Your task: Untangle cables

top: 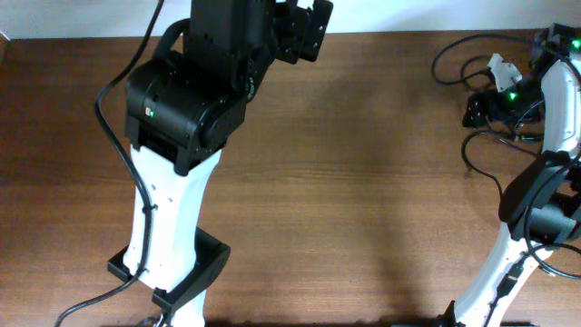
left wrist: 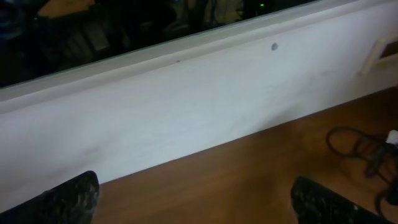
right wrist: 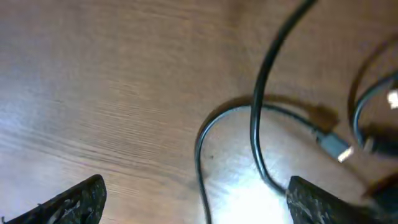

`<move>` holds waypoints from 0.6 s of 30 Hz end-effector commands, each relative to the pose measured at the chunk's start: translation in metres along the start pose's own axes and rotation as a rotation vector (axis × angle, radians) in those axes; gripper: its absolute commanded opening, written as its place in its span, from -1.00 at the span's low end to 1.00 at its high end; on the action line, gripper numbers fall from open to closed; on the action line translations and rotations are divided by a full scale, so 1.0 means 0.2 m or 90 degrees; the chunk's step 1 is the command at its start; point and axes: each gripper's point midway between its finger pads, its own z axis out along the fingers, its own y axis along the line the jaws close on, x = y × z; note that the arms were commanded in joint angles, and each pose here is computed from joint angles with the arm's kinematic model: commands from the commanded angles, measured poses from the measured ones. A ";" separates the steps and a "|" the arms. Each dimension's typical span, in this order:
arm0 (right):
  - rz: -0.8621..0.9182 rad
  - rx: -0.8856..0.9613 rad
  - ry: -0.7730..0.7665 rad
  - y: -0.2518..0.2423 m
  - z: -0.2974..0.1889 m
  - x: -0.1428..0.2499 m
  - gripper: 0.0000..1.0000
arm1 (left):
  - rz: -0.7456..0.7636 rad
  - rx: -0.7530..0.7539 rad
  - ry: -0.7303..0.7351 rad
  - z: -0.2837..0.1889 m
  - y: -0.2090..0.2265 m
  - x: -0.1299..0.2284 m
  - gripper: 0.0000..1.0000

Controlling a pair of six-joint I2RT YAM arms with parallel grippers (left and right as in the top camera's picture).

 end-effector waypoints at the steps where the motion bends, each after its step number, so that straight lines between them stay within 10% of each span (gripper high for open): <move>1: -0.110 -0.006 -0.028 -0.01 0.04 -0.06 0.80 | 0.006 -0.036 -0.003 0.00 0.08 -0.01 0.98; 14: -0.072 0.016 -0.037 -0.22 0.34 0.02 0.72 | 0.005 -0.053 0.018 0.01 0.14 0.03 0.98; 16: -0.046 0.022 -0.045 -0.27 0.35 0.03 -0.92 | 0.005 -0.053 0.018 0.01 0.14 0.03 0.98; 18: 0.005 0.033 -0.063 -0.29 0.28 0.00 -0.92 | 0.006 -0.052 0.021 0.01 0.14 0.04 0.98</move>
